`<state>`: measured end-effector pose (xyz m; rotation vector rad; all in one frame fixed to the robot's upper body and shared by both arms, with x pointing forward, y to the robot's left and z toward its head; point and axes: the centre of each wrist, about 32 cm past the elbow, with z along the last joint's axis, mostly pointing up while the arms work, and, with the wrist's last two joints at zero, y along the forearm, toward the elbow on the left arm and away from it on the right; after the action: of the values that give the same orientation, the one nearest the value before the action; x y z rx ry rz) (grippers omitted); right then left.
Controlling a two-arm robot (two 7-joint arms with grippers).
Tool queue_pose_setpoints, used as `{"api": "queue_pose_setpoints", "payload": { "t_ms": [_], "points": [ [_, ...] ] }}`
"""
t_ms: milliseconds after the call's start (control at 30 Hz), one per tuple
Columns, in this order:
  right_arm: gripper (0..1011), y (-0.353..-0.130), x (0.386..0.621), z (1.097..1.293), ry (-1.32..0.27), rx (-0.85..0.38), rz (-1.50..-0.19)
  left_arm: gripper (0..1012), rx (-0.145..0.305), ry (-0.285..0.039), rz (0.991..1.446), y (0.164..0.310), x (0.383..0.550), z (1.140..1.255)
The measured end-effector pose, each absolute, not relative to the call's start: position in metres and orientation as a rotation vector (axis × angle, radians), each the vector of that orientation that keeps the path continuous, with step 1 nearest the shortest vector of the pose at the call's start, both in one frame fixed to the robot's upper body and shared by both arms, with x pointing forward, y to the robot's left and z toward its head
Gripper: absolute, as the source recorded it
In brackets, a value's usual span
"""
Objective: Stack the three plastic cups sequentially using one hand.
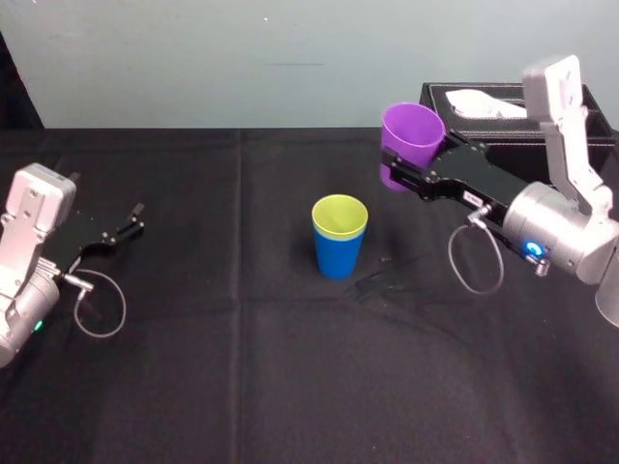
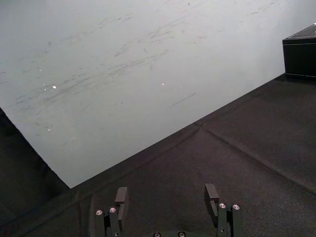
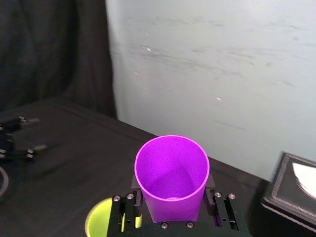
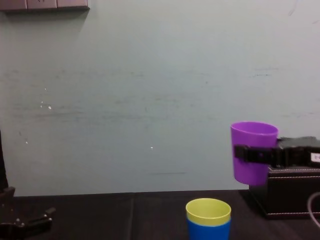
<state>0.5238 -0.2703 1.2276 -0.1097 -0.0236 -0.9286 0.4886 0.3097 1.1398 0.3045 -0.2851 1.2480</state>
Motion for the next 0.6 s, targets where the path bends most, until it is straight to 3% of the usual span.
{"api": "queue_pose_setpoints", "payload": {
  "t_ms": [267,600],
  "points": [
    [718,-0.254,0.532,1.244,-0.023,-0.1,-0.841,1011,0.304,-0.285,1.248,0.31,0.489,1.14],
    [718,-0.238,0.538,1.236,0.012,-0.128,-0.781,1011,0.305,-0.285,1.248,0.31,0.489,1.14]
  ]
}}
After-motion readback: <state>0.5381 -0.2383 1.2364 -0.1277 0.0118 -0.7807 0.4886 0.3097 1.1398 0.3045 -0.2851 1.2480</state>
